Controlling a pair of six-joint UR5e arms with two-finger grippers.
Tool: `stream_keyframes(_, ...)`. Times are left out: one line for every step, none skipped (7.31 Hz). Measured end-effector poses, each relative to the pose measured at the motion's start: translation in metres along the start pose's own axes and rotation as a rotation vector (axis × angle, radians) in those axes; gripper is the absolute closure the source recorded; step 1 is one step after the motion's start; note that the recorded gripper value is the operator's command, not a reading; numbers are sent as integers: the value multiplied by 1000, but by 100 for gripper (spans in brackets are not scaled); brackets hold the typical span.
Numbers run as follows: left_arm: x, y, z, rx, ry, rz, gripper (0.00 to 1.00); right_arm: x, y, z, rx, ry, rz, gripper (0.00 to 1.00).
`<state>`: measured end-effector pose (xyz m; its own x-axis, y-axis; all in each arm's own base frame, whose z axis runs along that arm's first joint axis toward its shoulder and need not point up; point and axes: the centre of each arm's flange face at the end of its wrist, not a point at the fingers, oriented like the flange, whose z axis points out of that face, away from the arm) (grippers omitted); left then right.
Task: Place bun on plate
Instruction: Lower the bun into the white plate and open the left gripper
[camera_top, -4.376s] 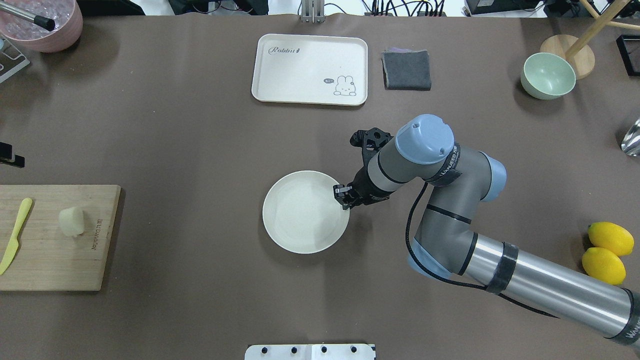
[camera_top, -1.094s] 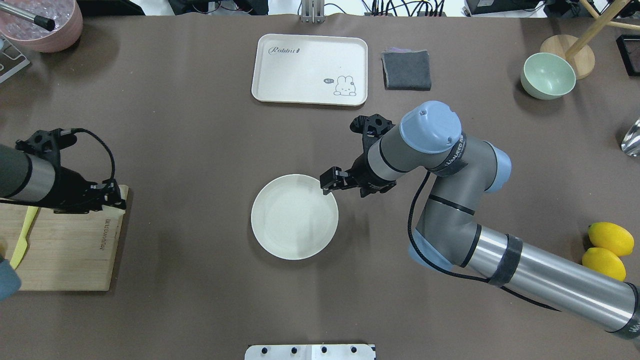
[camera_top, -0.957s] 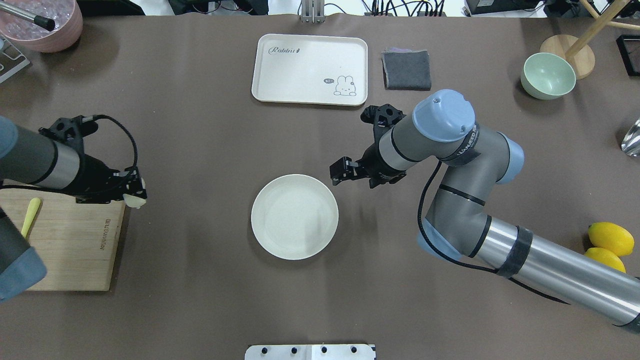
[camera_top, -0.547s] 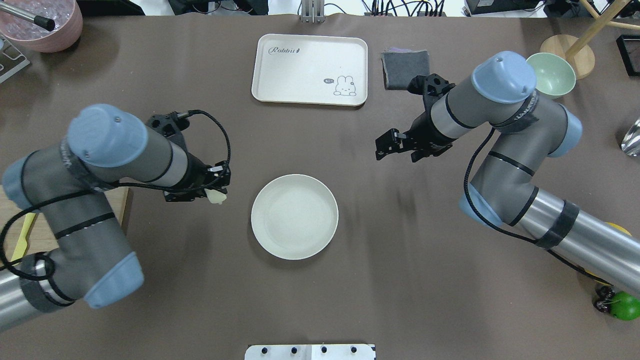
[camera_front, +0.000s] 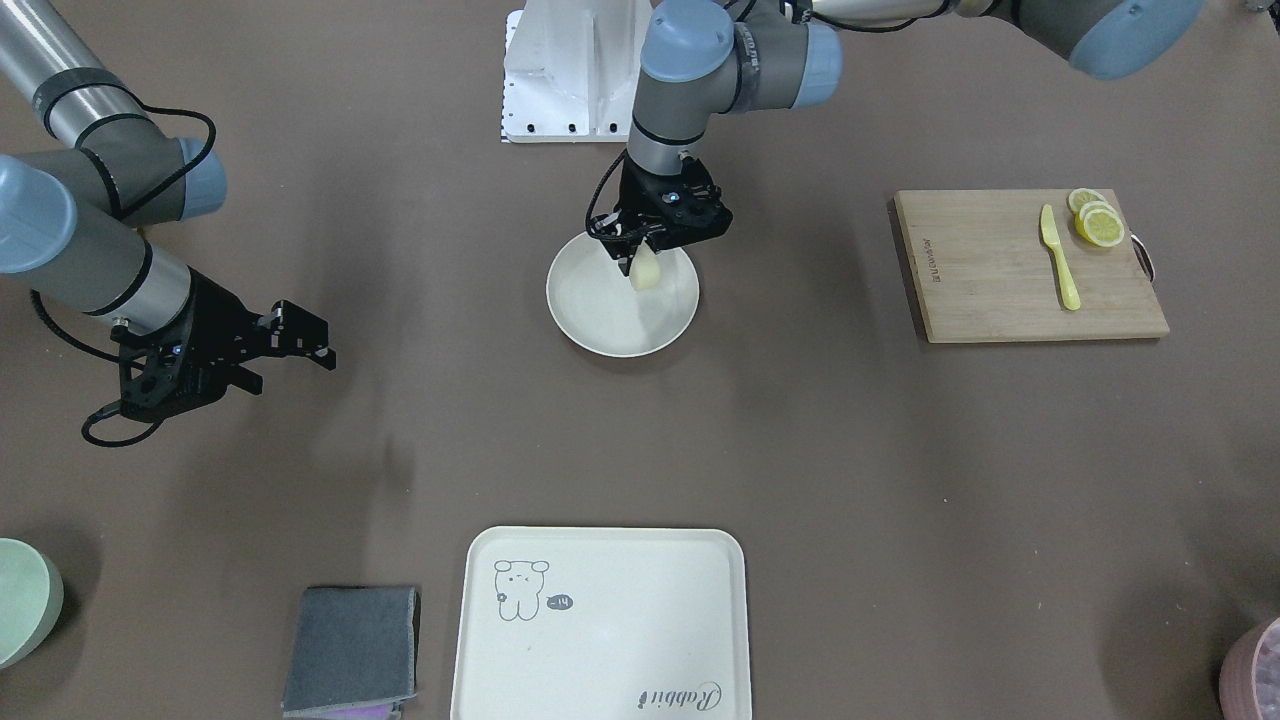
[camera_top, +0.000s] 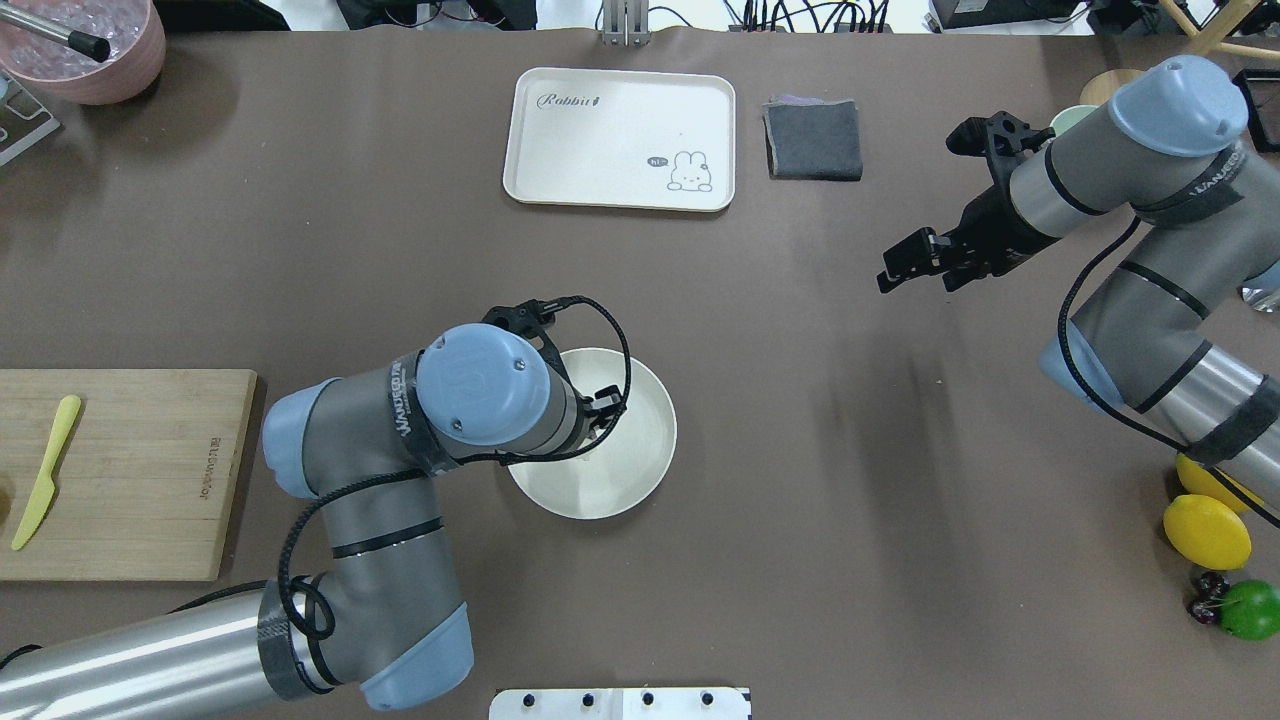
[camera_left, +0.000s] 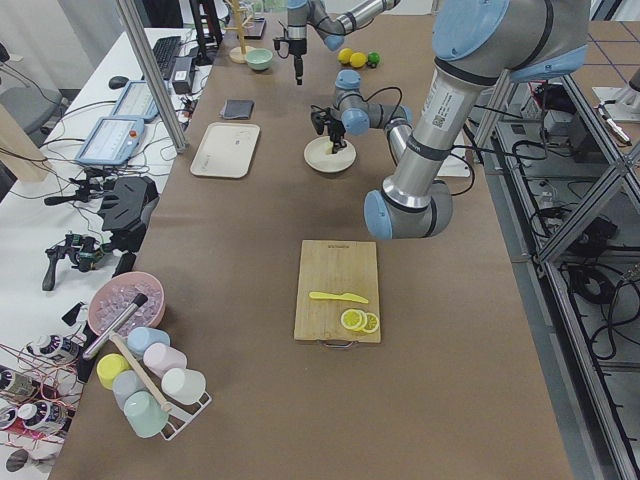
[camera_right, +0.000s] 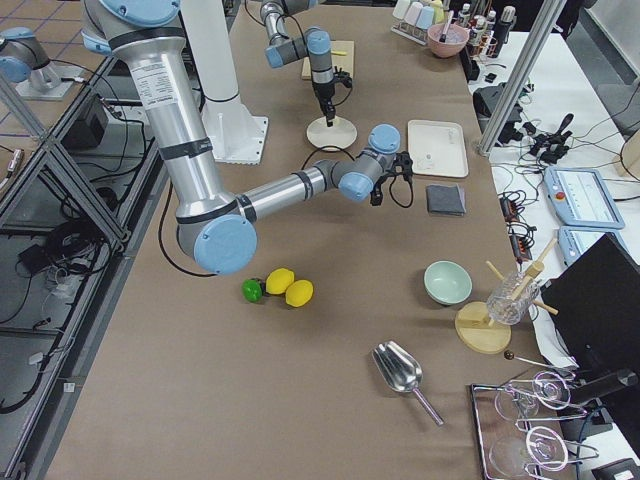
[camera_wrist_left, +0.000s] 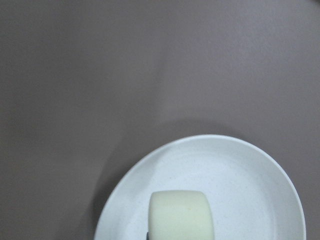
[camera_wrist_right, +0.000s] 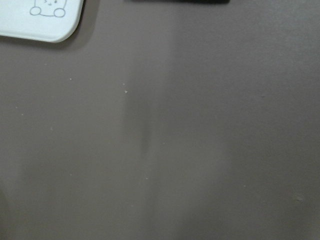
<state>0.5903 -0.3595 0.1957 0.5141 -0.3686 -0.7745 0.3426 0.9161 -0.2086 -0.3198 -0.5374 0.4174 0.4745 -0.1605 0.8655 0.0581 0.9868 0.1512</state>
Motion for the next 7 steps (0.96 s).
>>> stream_keyframes(7,10,10,4,-9,1,57,11,2,-2,0,7,-1,0)
stream_keyframes(9,14,16,5,-17,2,49,17,5,-4,0,11,0,0)
stream_keyframes(10,15,20,6,-23,4,45,20,9,-6,1,11,-1,0)
stream_keyframes(10,16,22,6,-27,7,43,21,16,-10,3,9,-4,0)
stream_keyframes(10,16,24,7,-30,11,39,22,20,-14,5,6,-7,0)
stream_keyframes(9,15,24,9,-31,13,8,21,22,-15,5,5,-8,0)
stream_keyframes(10,12,22,15,-27,13,2,21,24,-16,6,4,-10,0)
